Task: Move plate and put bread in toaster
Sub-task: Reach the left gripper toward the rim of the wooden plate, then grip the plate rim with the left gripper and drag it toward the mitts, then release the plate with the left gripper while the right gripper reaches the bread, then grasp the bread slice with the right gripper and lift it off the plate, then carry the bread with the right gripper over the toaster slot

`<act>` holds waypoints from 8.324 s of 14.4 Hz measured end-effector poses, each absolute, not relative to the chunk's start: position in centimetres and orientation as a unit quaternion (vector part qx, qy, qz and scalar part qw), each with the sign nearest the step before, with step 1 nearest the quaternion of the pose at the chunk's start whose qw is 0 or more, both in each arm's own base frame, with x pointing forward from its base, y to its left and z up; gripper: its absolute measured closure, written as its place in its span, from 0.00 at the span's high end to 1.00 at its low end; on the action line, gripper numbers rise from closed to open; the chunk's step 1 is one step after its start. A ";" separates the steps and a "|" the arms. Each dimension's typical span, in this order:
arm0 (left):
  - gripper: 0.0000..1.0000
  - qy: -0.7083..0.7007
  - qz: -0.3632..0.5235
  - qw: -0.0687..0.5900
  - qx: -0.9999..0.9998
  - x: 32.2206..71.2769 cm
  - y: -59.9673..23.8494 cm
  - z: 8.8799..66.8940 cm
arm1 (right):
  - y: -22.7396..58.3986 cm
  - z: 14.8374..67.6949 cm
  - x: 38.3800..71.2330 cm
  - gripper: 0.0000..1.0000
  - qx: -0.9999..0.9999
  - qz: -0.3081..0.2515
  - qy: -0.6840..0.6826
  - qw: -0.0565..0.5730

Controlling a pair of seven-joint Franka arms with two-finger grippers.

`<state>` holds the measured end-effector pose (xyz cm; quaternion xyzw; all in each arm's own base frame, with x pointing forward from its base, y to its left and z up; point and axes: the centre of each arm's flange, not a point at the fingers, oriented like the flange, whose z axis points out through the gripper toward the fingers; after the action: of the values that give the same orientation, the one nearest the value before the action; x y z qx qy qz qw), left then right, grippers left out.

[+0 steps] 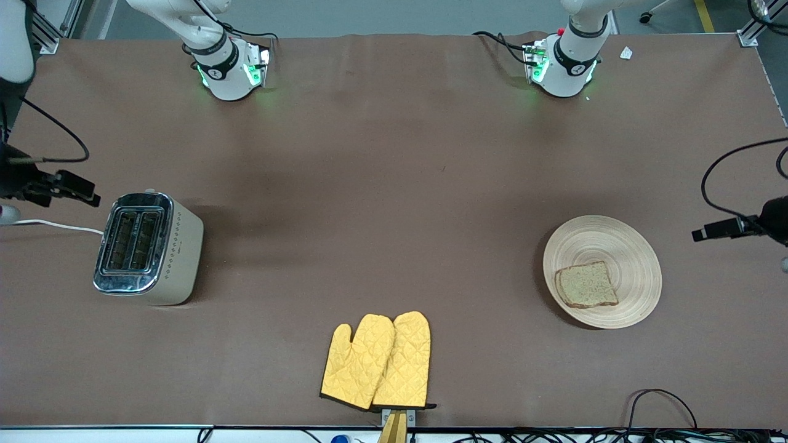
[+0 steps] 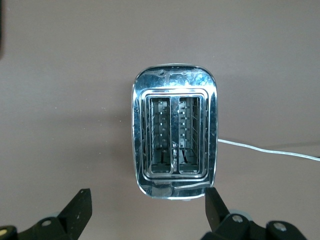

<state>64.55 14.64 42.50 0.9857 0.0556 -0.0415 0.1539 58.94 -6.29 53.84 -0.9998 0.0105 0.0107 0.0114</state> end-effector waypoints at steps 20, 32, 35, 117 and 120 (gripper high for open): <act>0.44 0.044 0.027 0.402 0.914 63.5 25.1 14.8 | -3.8 65.1 52.6 1.00 -0.999 -0.041 -0.014 0.013; 0.10 -0.040 -0.002 0.503 0.864 66.1 15.4 17.5 | -3.7 66.3 51.1 1.00 -0.999 -0.036 -0.015 0.013; 0.10 -0.071 -0.024 0.536 0.841 68.0 7.0 19.6 | -3.7 65.8 51.1 1.00 -0.999 -0.032 -0.015 0.014; 1.00 -0.014 -0.002 -0.027 1.000 51.5 -5.5 68.1 | 13.7 46.3 64.6 0.04 -0.928 0.078 -0.075 -0.357; 1.00 -0.014 -0.002 -0.027 1.000 51.5 -5.5 68.1 | 11.5 46.9 64.9 0.04 -0.910 0.084 -0.070 -0.400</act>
<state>51.54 -5.50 68.07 0.9995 -0.0137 -0.0025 -0.0275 64.93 11.46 46.93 -0.9098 -0.0704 0.0836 -0.4003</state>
